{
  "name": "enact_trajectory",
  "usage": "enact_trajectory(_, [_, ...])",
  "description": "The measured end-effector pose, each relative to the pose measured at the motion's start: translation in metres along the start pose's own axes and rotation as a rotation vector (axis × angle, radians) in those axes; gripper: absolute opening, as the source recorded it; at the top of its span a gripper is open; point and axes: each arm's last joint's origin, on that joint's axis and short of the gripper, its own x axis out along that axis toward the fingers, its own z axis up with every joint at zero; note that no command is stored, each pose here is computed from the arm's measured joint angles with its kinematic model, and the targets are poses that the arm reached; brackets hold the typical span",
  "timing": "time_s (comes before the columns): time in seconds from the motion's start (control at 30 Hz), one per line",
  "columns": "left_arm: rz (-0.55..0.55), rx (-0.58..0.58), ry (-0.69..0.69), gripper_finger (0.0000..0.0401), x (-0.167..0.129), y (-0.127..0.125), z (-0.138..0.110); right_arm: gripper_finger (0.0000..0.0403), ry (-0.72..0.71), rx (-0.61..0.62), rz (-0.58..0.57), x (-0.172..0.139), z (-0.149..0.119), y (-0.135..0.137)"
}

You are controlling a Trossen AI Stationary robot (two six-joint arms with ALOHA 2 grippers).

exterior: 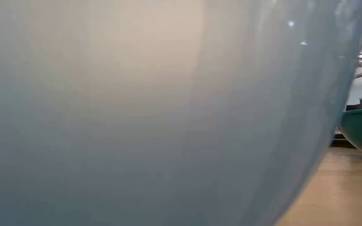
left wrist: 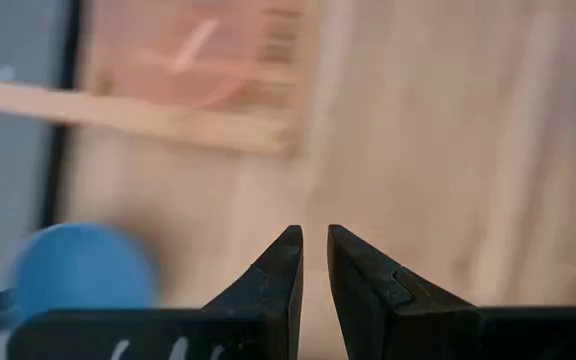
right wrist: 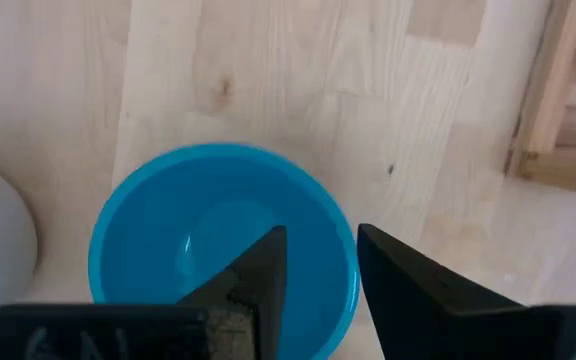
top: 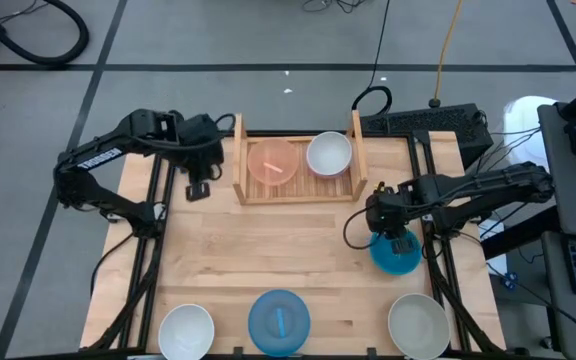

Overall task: Place and stack bowls onto a shelf
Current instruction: Stack the white bowl on top of the white bowl on the shelf

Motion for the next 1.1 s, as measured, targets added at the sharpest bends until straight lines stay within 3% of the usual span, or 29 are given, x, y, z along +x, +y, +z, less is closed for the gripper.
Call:
enact_trajectory(0.1, [-0.094, 0.012, -0.004, 0.0053, -0.003, -0.009, -0.003, 0.0116, -0.041, -0.001, -0.006, 0.000, 0.004, 0.000])
enact_trajectory(0.33, [-0.154, -0.134, 0.012, 0.0053, -0.003, -0.025, -0.002, 0.0116, -0.075, 0.023, -0.010, 0.000, 0.007, -0.001])
enact_trajectory(0.63, [-0.268, 0.027, 0.038, 0.0053, -0.005, -0.063, -0.006, 0.0116, -0.145, 0.029, -0.112, -0.001, 0.014, -0.004])
enact_trajectory(0.87, [-0.307, 0.168, 0.054, 0.0053, -0.008, -0.093, -0.014, 0.0116, -0.164, 0.081, -0.119, -0.001, 0.016, -0.004])
enact_trajectory(1.1, [-0.261, 0.143, 0.182, 0.0053, 0.014, -0.121, -0.031, 0.0116, -0.158, 0.020, -0.169, -0.002, 0.016, -0.006])
